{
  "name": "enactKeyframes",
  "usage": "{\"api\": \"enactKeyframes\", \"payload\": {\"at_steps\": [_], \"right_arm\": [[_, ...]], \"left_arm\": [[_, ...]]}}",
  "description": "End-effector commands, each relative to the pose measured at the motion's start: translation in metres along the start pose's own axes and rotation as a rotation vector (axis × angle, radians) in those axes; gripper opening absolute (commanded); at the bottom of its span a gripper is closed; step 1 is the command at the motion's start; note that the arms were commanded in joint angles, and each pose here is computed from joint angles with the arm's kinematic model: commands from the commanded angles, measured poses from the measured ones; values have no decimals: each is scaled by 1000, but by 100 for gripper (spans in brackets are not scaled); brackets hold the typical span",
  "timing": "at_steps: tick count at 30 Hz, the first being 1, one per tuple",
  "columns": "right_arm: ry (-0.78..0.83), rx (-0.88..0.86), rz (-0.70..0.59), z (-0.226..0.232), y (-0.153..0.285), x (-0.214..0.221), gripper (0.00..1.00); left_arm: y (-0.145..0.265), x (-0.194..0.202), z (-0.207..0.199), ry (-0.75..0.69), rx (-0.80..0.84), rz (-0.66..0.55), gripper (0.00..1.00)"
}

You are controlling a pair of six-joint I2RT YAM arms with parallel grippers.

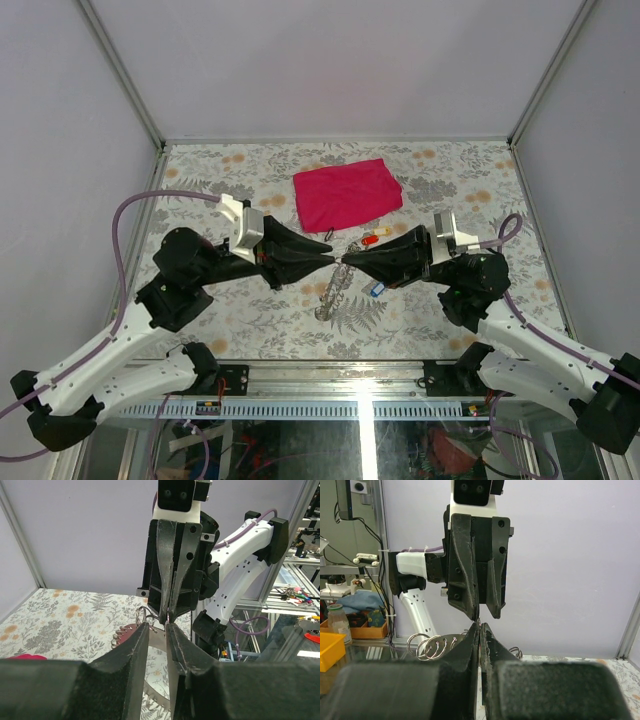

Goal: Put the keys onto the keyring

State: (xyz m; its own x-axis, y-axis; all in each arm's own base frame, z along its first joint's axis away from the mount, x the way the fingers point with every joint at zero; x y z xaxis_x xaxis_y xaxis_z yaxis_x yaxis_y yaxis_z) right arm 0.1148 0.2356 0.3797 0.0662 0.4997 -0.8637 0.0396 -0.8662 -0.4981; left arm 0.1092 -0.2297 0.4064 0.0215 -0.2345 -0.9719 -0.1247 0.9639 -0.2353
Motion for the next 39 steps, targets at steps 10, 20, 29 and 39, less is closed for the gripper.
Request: {"api": "enactKeyframes", "payload": {"at_steps": [10,20,29,39], "right_arm": [[91,-51,-108,10,-9,-37,0],[94,-33,-102,8,-8,-35,0],[92,-49,-116,11,-9,-40,0],[89,-70,-124,15,-9,-44,0]], "left_arm": [[-10,-14,-6,-20,85,-43,13],[-10,-12,-8,-14,102,-36,18],[-13,-6,-5,0,101,-13,11],[-15,1,-2,18,88,20,5]]}}
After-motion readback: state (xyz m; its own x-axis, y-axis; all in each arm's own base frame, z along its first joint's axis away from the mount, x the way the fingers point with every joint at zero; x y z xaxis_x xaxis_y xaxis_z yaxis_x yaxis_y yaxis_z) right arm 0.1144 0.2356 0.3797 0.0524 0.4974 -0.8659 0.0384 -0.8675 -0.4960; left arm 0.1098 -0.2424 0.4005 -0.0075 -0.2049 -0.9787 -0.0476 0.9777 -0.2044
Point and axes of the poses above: each gripper's point midway between its finger pads, its own y axis back along the fingers, its own z axis along the line the jaws close on, x = y × z, the point moved 6 cm from there along y, back along the fingers
